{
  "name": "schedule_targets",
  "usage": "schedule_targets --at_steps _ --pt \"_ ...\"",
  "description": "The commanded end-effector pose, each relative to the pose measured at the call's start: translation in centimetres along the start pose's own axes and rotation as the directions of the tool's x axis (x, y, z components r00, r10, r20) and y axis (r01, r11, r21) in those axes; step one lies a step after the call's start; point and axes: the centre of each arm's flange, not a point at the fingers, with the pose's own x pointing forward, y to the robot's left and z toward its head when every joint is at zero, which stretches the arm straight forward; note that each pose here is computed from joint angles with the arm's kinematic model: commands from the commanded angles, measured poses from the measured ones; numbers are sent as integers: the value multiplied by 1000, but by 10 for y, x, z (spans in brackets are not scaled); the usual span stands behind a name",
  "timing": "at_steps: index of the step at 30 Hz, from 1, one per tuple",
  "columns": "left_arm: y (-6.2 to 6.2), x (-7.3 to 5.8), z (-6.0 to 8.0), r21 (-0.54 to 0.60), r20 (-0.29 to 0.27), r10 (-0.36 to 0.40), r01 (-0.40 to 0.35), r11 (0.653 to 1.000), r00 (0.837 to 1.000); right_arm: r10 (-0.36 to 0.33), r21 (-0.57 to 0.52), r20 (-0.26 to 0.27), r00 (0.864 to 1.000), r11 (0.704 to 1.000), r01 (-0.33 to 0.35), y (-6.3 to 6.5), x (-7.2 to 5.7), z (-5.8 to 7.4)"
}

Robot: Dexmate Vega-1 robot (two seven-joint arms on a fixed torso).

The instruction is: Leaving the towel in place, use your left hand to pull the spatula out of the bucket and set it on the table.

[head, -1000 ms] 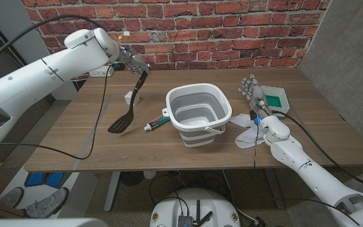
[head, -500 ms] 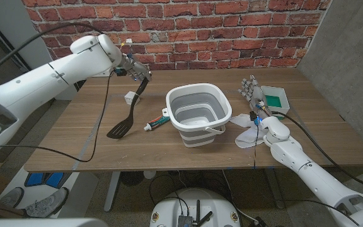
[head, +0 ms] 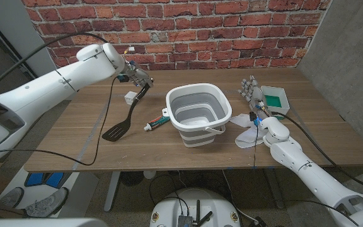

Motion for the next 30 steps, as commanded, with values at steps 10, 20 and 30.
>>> schedule_targets --at_steps 10,20,30 --pt "-36 25 -13 -23 15 28 -27 999 1000 -3 10 -1 1000 1000 4 1 -2 -3" --pt "-48 35 -9 -18 15 38 -38 999 999 -15 14 0 1000 1000 15 0 -4 -4" --pt "-57 40 -2 -29 14 54 -53 998 998 -20 17 2 1000 1000 20 -1 -5 -4"
